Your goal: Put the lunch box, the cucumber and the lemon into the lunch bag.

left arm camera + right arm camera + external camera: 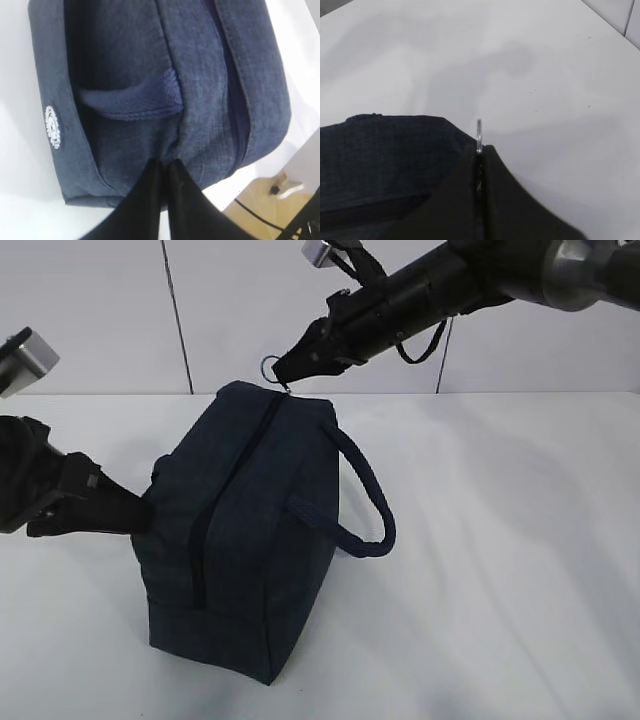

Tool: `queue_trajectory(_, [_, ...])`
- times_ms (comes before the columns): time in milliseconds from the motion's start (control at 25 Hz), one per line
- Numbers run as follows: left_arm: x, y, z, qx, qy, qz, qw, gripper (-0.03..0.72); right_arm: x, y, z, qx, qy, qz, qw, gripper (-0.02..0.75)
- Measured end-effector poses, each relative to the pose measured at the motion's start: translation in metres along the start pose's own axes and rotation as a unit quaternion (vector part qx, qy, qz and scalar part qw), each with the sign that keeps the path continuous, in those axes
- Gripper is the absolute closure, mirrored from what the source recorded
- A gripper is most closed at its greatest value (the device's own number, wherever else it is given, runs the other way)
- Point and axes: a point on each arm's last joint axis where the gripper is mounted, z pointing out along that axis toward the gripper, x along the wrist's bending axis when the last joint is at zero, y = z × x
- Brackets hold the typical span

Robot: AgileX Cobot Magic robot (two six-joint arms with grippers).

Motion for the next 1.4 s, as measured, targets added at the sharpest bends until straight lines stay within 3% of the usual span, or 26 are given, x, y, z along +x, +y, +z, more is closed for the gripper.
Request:
queue_trajectory(560, [0.003, 0.006, 0.000, -0.033, 0.015, 0.000, 0.999, 0.695, -0.027, -0.015, -0.024, -0.008, -0.022, 0.026, 0.999, 0.730])
queue_trajectory(920, [0.003, 0.007, 0.000, -0.036, 0.017, -0.001, 0.999, 0.695, -0.048, -0.047, -0.004, -0.018, -0.005, 0.075, 0.997, 0.730])
queue_trajectory(1400, [0.007, 0.005, 0.009, -0.018, 0.006, -0.018, 1.000, 0.694, -0.053, -0.053, 0.003, -0.037, 0.002, 0.090, 0.995, 0.730])
